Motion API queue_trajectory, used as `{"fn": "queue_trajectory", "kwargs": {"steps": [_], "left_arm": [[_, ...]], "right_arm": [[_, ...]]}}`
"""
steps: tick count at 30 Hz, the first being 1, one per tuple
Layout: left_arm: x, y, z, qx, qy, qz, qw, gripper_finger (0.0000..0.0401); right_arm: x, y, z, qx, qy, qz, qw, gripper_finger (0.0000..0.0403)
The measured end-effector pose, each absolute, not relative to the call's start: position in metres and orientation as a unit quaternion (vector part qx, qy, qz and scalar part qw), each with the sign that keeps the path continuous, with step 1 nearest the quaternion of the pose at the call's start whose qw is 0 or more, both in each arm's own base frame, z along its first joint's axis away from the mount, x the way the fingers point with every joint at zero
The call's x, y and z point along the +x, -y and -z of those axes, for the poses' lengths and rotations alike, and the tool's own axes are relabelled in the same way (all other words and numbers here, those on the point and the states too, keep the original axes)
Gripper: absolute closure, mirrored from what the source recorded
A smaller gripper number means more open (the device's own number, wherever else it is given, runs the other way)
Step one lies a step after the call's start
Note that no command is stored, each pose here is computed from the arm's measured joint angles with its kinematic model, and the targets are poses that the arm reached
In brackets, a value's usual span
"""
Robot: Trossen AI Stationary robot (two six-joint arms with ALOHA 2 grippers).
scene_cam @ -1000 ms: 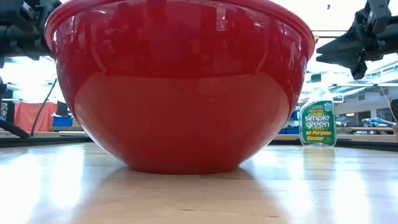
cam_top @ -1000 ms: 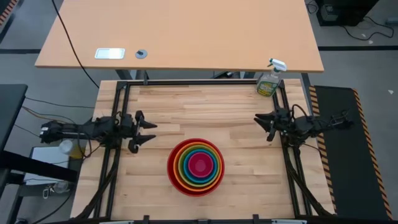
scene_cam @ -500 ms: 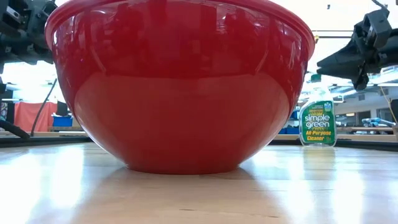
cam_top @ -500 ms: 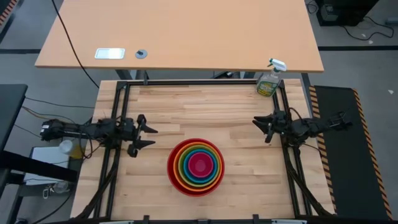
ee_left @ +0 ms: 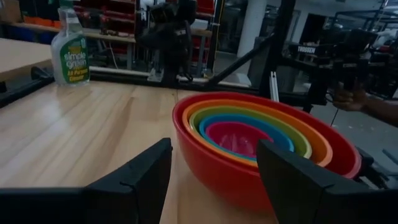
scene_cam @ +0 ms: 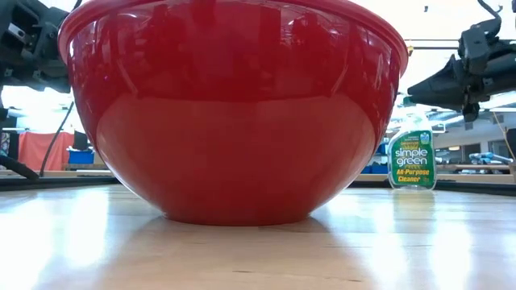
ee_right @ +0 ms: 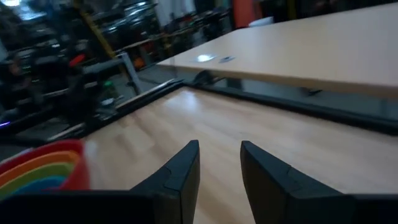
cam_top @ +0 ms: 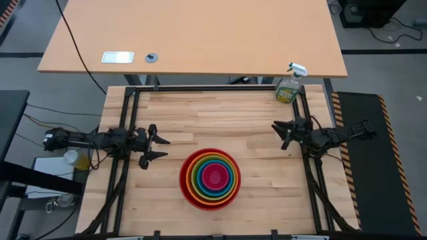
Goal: Nest bowls inside each other
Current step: Return to Home Position
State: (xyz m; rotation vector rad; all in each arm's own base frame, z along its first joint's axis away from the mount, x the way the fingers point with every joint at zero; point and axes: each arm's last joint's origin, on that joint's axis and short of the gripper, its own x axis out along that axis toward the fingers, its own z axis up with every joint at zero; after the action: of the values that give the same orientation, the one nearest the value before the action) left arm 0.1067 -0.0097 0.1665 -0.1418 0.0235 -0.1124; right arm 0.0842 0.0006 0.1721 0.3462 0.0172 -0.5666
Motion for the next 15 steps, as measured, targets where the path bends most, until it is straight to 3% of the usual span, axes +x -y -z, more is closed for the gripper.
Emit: {"fn": "queue_trajectory", "kwargs": {"steps": [9,15], "left_arm": [[0.107,0.010,-0.165,-0.063,-0.017,0.055,0.996,0.0163],[0.106,0.010,-0.176,-0.068,0.037,0.059,0.995,0.0163]], "right_arm": [[0.084,0.000,-0.172,0.068,-0.039,0.278,0.957,0.0279],[0.084,-0.001,-0.173,0.046,-0.042,0.277,0.959,0.0279]]}}
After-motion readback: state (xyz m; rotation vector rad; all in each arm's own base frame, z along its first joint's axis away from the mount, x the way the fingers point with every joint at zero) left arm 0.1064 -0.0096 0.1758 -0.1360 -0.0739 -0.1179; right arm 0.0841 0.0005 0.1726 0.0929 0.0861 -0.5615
